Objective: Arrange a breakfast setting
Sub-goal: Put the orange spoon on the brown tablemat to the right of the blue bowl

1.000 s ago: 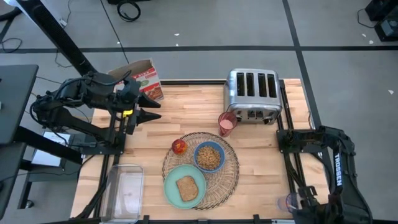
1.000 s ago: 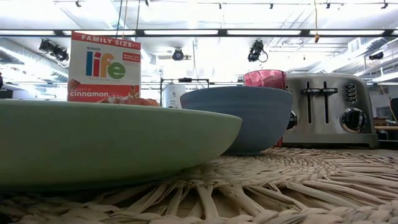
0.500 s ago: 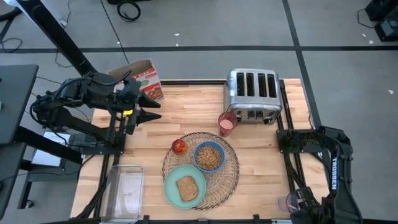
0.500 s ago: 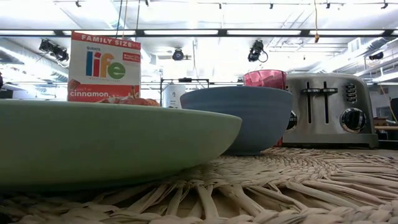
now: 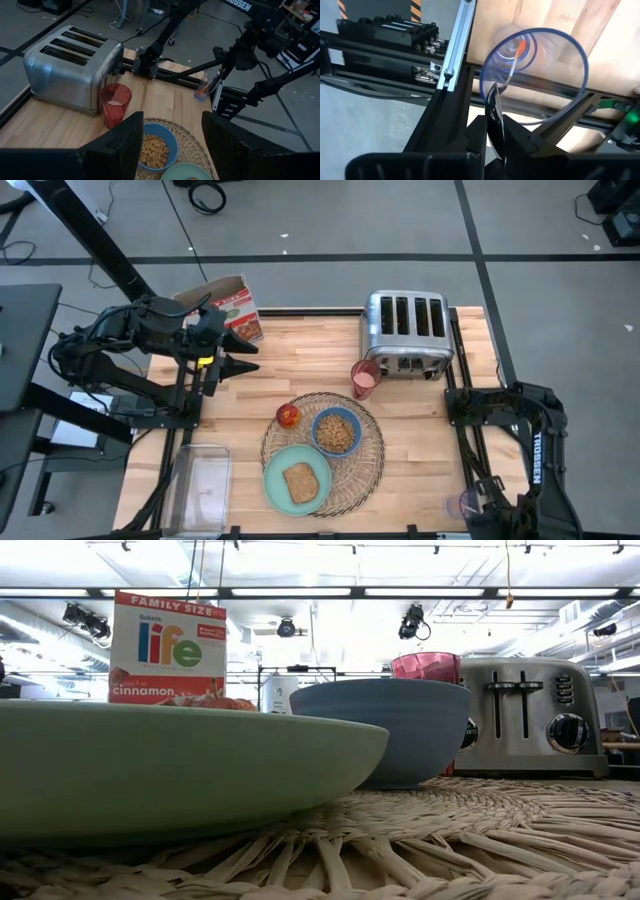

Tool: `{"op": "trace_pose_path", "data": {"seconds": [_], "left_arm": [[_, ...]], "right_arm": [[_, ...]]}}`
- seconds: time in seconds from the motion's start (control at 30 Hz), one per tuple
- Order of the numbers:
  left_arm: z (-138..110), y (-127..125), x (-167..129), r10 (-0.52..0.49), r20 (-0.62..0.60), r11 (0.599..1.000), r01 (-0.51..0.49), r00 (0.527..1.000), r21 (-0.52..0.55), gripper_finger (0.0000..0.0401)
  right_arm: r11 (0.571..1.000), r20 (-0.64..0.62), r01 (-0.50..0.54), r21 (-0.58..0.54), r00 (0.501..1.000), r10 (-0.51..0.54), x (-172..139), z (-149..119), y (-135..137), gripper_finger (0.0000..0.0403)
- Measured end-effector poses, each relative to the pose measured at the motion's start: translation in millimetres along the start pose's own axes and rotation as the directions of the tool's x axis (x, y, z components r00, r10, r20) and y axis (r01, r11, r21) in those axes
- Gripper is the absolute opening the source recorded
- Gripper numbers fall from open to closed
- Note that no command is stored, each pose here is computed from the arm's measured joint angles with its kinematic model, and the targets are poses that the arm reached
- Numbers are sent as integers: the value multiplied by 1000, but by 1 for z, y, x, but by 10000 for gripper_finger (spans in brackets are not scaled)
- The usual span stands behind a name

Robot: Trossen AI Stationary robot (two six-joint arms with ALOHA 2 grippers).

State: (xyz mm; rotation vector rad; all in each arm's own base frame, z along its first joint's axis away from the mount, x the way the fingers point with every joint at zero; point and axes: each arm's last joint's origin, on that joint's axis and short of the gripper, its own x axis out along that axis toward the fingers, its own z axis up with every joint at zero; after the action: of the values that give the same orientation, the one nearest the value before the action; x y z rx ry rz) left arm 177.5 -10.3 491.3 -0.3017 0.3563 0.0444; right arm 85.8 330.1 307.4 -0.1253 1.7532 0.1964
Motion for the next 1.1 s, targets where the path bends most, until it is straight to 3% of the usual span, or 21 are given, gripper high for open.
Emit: {"op": "trace_pose_path", "data": {"seconds": [0.53, 0.9, 1.1], "left_arm": [[0, 0, 0, 1, 0, 1000, -1, 1000, 10, 208], [0, 0, 0, 1, 0, 1000, -1, 1000, 24, 208], [0, 0, 0, 1, 0, 1000, -1, 1000, 26, 208]], "right_arm": [[996, -17, -82, 26, 996, 83, -23, -4, -16, 34], [960, -90, -273, 54, 957, 277, -54, -8, -38, 18], [929, -51, -353, 112, 932, 360, -74, -11, -55, 17]]}}
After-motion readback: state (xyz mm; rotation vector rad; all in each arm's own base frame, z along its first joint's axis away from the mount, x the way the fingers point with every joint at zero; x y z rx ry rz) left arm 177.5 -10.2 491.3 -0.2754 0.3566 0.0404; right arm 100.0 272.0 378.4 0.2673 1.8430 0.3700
